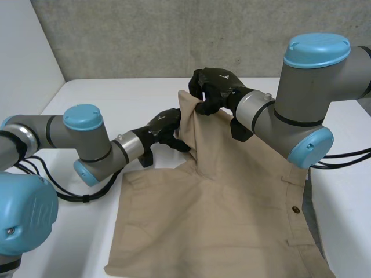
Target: Fold the shorts.
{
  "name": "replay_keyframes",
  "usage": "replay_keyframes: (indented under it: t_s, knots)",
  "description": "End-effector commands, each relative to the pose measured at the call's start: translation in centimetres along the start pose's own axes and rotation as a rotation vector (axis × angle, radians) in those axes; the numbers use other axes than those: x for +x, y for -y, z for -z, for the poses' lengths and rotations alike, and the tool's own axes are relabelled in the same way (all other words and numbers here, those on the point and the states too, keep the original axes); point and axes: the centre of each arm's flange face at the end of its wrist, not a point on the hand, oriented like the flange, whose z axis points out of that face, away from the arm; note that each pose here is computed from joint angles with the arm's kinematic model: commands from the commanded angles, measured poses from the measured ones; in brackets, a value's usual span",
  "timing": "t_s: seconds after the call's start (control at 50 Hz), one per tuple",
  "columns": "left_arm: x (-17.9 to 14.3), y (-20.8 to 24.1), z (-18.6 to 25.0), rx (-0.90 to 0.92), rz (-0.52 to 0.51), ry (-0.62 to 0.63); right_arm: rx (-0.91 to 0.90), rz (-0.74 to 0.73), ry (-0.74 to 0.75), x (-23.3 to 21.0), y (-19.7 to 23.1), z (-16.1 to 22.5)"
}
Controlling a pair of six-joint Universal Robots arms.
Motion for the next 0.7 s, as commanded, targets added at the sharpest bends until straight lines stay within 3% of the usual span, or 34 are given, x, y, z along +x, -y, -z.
replay_keyframes:
  t_s: [0.02, 0.18, 0.38, 0.7]
  knots:
    - [-0.7, 0.8, 0.0, 0.032, 0.022, 0.055, 0.006, 0.002, -0.016, 0.5, 0.1, -0.1]
    - [-1.1, 1.1, 1.7, 0.031, 0.013, 0.185, 0.017, 0.021, -0.032, 0.8, 0.2, -0.3]
    - [-0.6, 0.6, 5.8, -0.094, -0.211, 0.266, -0.011, 0.049, -0.048, 1.0, -2.0, -1.5]
    - [-0.2, 0.6, 9.1, -0.263, -0.139, 0.526, -0.048, 0.082, -0.005, -0.9, -6.0, -3.7]
